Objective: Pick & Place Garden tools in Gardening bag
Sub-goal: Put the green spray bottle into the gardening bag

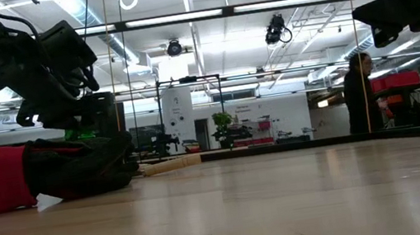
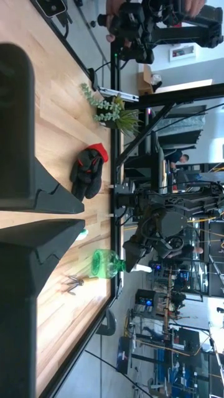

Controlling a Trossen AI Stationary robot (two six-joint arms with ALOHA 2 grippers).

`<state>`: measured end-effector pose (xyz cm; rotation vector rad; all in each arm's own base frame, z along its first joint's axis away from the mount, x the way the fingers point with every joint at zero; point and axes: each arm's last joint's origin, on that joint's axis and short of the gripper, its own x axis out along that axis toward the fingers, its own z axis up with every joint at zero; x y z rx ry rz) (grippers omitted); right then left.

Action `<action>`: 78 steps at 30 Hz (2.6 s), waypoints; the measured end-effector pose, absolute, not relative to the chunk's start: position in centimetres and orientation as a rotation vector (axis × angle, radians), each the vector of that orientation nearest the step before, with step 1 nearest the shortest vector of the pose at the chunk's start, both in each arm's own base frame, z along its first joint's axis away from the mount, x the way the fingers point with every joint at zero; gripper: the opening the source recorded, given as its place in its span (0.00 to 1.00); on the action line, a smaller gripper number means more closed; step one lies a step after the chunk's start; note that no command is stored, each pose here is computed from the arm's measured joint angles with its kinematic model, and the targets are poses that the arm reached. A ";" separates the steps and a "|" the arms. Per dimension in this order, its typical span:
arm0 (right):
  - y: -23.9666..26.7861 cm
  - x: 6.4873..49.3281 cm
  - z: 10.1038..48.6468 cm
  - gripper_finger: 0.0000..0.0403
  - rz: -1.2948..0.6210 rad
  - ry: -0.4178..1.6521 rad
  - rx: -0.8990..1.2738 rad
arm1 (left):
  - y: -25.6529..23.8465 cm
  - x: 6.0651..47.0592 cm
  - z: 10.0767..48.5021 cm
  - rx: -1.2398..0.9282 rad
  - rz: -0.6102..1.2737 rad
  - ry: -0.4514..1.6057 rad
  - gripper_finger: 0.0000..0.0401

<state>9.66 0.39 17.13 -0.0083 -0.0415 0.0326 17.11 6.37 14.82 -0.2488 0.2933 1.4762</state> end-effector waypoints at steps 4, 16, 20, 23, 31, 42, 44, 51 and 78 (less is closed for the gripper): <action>0.4 9.7 17.1 0.07 0.033 -0.042 -0.008 | 6.4 17.1 14.8 -0.244 1.482 0.291 0.40; 0.4 9.7 17.1 0.07 0.033 -0.042 -0.008 | 6.4 17.0 14.9 -0.196 1.490 0.311 0.39; 0.4 9.7 17.1 0.07 0.033 -0.042 -0.008 | 6.4 17.1 14.9 -0.200 1.486 0.314 0.36; 0.4 9.7 17.1 0.07 0.033 -0.042 -0.008 | 6.4 17.1 14.9 -0.202 1.484 0.310 0.35; 0.4 9.7 17.1 0.07 0.033 -0.041 -0.009 | 5.9 17.9 16.8 -0.194 1.383 0.229 0.37; 0.4 9.7 17.1 0.07 0.033 -0.042 -0.008 | 5.0 19.8 20.0 -0.175 1.038 0.099 0.37; 0.4 9.7 17.1 0.07 0.033 -0.041 -0.008 | 4.8 20.1 20.5 -0.187 0.968 0.066 0.36; 0.4 9.7 17.1 0.07 0.033 -0.042 -0.008 | 3.8 20.7 21.4 -0.225 0.781 -0.009 0.37; 0.4 9.7 17.1 0.07 0.033 -0.041 -0.009 | 3.2 23.7 30.9 -0.131 0.429 -0.144 0.36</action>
